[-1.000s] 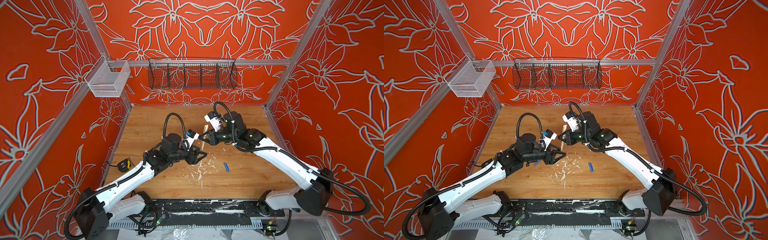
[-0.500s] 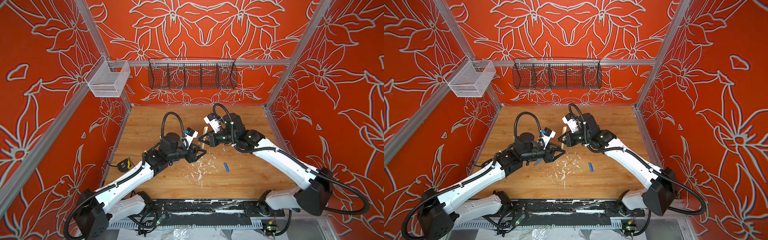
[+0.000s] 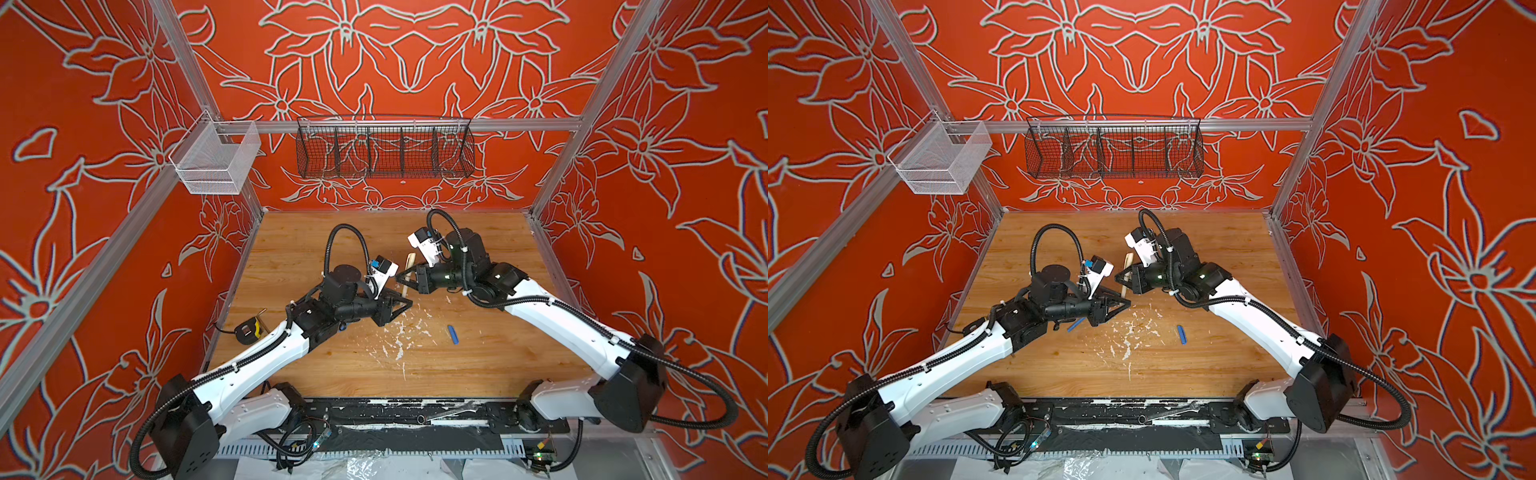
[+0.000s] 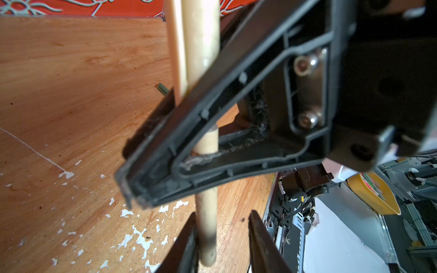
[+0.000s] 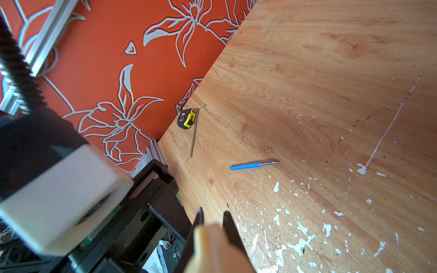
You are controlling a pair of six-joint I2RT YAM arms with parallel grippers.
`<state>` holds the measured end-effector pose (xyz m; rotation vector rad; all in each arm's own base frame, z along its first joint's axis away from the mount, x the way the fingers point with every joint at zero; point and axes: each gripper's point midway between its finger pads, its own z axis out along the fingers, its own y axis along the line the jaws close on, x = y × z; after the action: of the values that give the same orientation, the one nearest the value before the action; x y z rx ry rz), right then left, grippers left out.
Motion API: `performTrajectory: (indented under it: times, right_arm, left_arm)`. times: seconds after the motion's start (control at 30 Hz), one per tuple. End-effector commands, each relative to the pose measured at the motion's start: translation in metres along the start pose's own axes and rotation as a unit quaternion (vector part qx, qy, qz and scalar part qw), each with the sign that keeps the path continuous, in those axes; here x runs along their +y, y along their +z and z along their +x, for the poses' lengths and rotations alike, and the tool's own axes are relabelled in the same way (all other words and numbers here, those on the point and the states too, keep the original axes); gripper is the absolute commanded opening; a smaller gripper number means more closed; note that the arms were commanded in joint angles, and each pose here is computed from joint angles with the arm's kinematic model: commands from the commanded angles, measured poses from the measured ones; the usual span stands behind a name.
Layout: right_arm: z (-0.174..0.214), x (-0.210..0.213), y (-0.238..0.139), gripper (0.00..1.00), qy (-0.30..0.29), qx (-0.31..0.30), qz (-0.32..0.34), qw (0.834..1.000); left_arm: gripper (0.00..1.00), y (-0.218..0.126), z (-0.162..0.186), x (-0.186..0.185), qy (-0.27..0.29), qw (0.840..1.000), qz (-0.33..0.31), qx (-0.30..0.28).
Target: Insert the pens into the pen caps
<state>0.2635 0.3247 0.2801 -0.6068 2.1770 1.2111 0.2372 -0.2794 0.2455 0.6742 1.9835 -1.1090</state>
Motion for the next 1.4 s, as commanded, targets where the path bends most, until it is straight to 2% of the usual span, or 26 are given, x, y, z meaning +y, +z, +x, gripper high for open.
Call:
performTrajectory:
  times: [0.0,0.27,0.57,0.77,0.87,0.9,0.93,1.27,1.3,1.33,1.37]
  right_arm:
    - [-0.007,0.009,-0.007,0.00,-0.011,-0.022,-0.011,1.000]
    - [-0.010,0.010,-0.007,0.00,-0.015,-0.023,-0.010,1.000]
    - [-0.005,0.010,-0.007,0.00,-0.015,-0.015,-0.013,1.000]
    - [-0.003,0.010,-0.006,0.00,-0.015,-0.013,-0.016,1.000]
    - [-0.004,0.010,-0.005,0.00,-0.014,-0.014,-0.018,1.000]
    - [-0.004,0.010,-0.005,0.00,-0.014,-0.014,-0.019,1.000]
    - [-0.004,0.010,-0.005,0.00,-0.014,-0.015,-0.017,1.000]
    - [-0.004,0.010,-0.009,0.00,-0.015,-0.021,-0.015,1.000]
    - [-0.003,0.009,-0.011,0.07,-0.016,-0.021,-0.010,1.000]
    - [-0.004,0.009,-0.014,0.19,-0.020,-0.023,-0.003,1.000]
    - [-0.005,0.009,-0.018,0.28,-0.023,-0.028,0.004,0.999]
  left_arm:
    - [0.34,0.000,-0.005,-0.003,0.005,1.000,0.010,-0.002]
    - [0.25,0.000,-0.003,0.000,0.001,1.000,0.001,0.000]
    - [0.28,-0.003,-0.009,0.004,0.003,1.000,-0.015,-0.013]
    - [0.27,0.000,-0.008,0.005,-0.002,1.000,-0.013,-0.011]
    - [0.18,0.000,-0.008,0.005,-0.003,1.000,-0.014,-0.013]
    - [0.07,0.000,-0.009,0.005,-0.004,1.000,-0.013,-0.015]
    - [0.00,0.000,-0.010,0.007,-0.006,1.000,-0.018,-0.018]
    - [0.00,-0.001,-0.010,0.011,-0.010,0.999,-0.028,-0.028]
    - [0.00,0.000,-0.010,0.011,-0.010,0.999,-0.028,-0.028]
    - [0.00,0.000,-0.009,0.012,-0.010,0.999,-0.029,-0.027]
    - [0.00,0.001,-0.008,0.012,-0.011,0.999,-0.029,-0.025]
